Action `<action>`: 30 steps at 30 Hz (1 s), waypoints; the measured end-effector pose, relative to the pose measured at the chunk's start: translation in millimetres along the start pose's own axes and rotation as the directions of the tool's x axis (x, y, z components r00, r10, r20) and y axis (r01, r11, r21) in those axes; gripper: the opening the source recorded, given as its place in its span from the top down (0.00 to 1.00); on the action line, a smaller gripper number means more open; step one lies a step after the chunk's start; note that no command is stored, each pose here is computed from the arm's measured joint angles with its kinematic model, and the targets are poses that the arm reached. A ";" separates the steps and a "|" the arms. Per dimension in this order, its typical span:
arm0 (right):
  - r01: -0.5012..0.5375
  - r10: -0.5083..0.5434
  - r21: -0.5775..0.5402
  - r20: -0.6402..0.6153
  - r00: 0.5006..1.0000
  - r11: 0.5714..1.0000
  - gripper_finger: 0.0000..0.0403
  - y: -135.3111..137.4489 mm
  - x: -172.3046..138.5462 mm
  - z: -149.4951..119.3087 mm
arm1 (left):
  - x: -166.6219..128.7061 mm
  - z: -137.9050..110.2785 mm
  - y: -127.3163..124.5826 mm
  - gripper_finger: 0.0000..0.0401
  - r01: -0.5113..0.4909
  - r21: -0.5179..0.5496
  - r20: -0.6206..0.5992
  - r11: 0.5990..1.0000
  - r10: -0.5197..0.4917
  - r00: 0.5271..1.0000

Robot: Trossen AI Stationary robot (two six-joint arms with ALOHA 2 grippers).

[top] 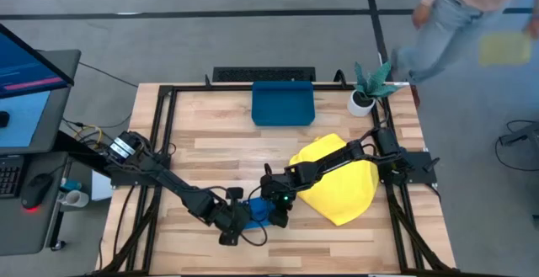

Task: Roll microfiber towels into tight, uniform cylinder then place into a basket
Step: Roll the blue microfiber cloth

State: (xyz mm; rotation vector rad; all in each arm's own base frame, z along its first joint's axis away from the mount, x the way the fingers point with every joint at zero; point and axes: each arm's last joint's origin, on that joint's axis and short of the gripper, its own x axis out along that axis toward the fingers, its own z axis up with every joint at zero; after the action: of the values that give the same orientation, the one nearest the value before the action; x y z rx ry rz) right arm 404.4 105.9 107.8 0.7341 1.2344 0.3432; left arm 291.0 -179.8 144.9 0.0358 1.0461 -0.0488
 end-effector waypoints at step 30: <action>-0.018 0.018 0.013 -0.012 1.000 1.000 0.68 -3.7 -2.9 1.6 | 0.8 -13.5 1.5 1.00 0.009 -0.021 0.025 1.000 -0.009 1.000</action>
State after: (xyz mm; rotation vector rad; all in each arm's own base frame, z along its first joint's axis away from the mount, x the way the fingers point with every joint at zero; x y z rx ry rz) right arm 404.5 101.0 107.6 0.7553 1.2430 0.3551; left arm 279.8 -177.6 137.5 0.0115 1.0213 -0.0462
